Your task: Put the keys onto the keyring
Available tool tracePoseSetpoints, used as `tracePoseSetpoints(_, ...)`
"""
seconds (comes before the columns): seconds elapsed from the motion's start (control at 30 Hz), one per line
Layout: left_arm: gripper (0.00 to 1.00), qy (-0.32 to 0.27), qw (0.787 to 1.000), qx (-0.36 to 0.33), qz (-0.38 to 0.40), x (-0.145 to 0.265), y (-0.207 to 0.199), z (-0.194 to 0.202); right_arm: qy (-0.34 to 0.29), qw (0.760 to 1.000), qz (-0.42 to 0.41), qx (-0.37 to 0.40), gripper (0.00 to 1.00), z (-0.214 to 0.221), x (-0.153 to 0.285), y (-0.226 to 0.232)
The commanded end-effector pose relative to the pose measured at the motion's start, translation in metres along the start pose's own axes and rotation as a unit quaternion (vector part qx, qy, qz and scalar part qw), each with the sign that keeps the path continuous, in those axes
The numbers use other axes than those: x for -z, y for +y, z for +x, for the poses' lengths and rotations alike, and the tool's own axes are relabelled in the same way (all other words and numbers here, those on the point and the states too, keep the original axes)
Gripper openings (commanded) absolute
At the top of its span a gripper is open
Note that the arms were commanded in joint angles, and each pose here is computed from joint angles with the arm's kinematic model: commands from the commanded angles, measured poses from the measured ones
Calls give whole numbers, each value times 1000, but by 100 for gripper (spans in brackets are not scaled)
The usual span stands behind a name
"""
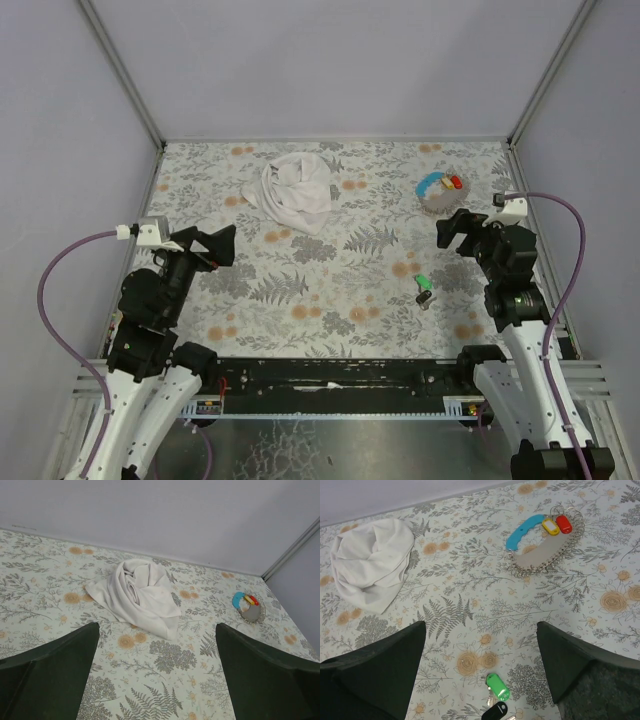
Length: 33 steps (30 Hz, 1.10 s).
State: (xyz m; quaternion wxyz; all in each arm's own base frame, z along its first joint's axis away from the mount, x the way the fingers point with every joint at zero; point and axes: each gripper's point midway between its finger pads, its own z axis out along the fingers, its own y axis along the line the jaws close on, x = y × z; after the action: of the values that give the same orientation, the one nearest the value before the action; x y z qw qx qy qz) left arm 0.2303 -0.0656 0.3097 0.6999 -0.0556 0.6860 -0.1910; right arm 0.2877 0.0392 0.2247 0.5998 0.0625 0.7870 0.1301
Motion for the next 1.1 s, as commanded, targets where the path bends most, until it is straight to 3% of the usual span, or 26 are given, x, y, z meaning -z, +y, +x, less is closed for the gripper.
tracePoseSetpoints(0.0, 100, -35, 999, -3, 13, -1, -5, -16, -41, 999, 10, 3, 99, -29, 3, 1)
tracePoseSetpoints(0.13, 100, -36, 999, -3, 15, 0, -6, -16, -37, 999, 23, -7, 99, -27, -3, -4)
tracePoseSetpoints(0.43, 100, -36, 999, -7, 22, 2, -7, -15, 66, 993, 92, -37, 99, -1, -45, -25)
tracePoseSetpoints(0.7, 100, -34, 999, -9, 25, 3, -8, -13, 118, 976, 173, -53, 99, 32, -91, -59)
tracePoseSetpoints(1.07, 100, -12, 999, -14, 33, -3, -11, -5, 144, 965, 201, -88, 97, 47, -161, -99)
